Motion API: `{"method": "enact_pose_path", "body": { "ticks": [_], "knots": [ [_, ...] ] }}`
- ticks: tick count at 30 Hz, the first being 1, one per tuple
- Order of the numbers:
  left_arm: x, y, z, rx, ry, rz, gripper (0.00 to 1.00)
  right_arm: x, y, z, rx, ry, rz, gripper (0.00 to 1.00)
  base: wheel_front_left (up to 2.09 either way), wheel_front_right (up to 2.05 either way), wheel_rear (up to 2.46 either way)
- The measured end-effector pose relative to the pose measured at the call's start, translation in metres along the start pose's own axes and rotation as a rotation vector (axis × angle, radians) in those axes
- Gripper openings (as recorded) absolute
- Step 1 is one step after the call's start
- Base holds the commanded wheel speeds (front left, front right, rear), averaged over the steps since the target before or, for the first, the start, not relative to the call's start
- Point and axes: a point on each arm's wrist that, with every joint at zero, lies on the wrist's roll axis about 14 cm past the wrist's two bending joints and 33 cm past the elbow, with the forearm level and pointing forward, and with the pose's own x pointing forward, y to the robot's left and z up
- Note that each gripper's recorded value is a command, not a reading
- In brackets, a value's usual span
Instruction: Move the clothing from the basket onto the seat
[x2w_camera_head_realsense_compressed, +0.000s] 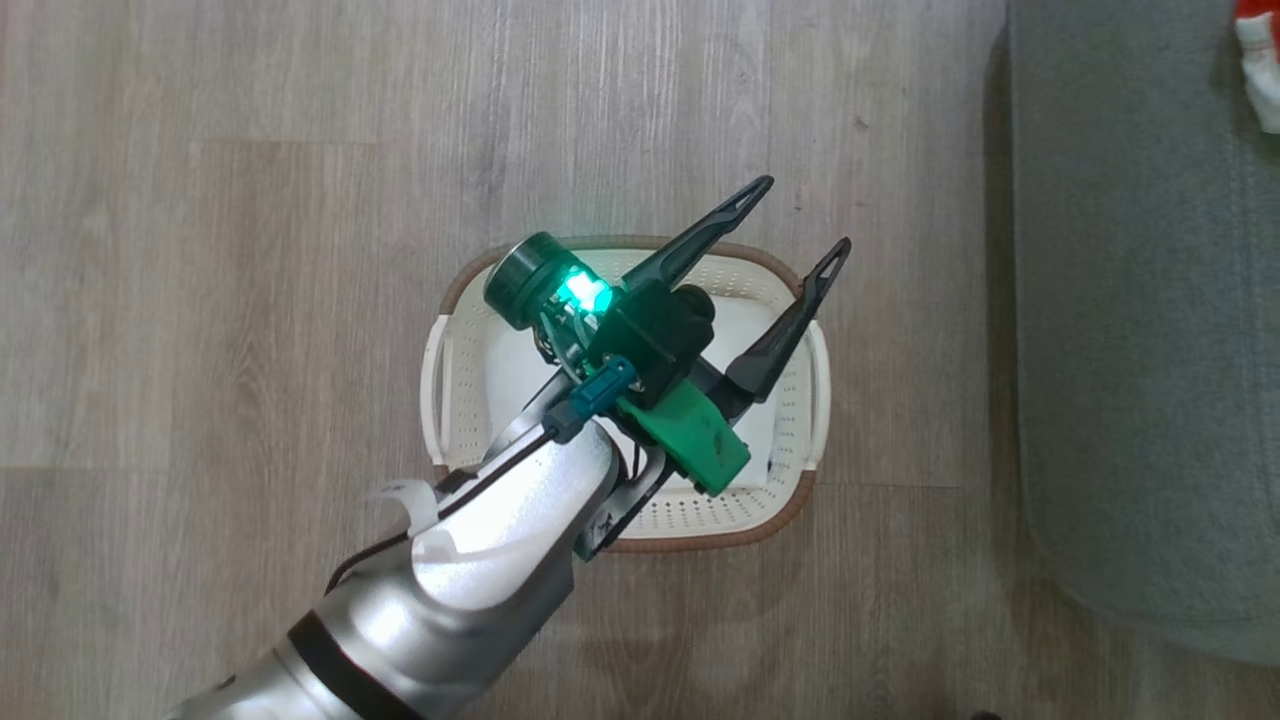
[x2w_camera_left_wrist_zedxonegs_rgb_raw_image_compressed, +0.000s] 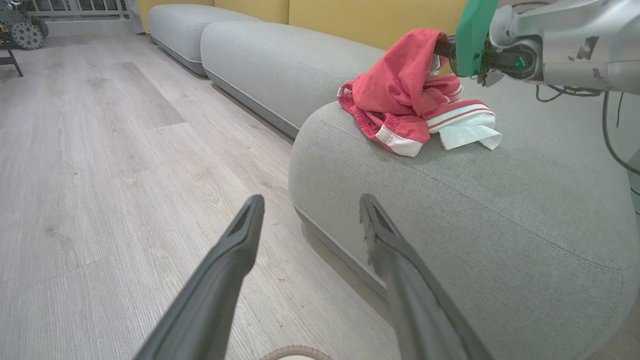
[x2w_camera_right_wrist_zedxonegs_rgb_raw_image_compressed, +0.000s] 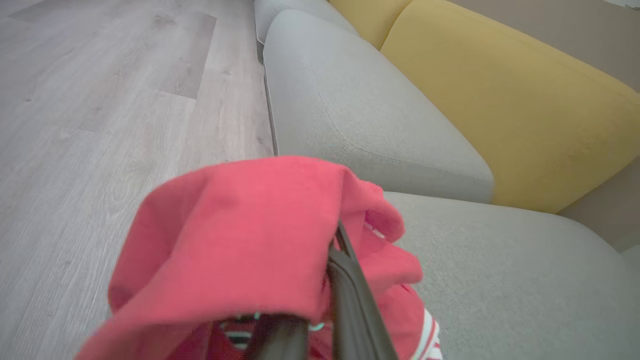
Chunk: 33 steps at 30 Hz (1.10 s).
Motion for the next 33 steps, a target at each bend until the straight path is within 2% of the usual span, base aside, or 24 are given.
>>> {"method": "enact_pose_path", "body": {
  "ticks": [1,2,6,11,17,26,33],
  "knots": [
    [0.001,-0.001,0.000,0.000,-0.001,-0.003,1.00,-0.002,-0.001,-0.005,0.004,0.008,-0.004,0.45,0.00,0.00,0.00],
    [0.001,-0.002,0.000,0.000,-0.001,-0.006,1.00,-0.004,-0.005,-0.007,0.005,0.011,-0.012,1.00,0.00,0.00,0.00],
    [0.003,-0.005,0.001,0.007,-0.001,-0.018,1.00,-0.013,-0.017,-0.011,0.020,0.015,-0.042,1.00,0.00,0.00,0.00],
    [0.006,-0.011,0.003,0.012,-0.006,-0.038,1.00,-0.025,-0.016,-0.015,0.025,0.029,-0.028,1.00,0.00,0.00,0.00],
    [0.008,-0.019,0.008,0.000,-0.014,-0.044,1.00,-0.052,-0.032,-0.029,0.031,0.059,-0.040,1.00,0.00,0.00,0.00],
    [0.000,-0.019,0.038,-0.013,-0.076,0.012,1.00,-0.081,-0.041,0.019,0.070,-0.079,-0.019,1.00,0.00,0.00,0.00],
    [-0.028,-0.004,0.053,-0.003,-0.092,0.140,1.00,-0.111,-0.033,0.055,0.124,-0.184,0.033,1.00,0.00,0.00,0.00]
  ]
}}
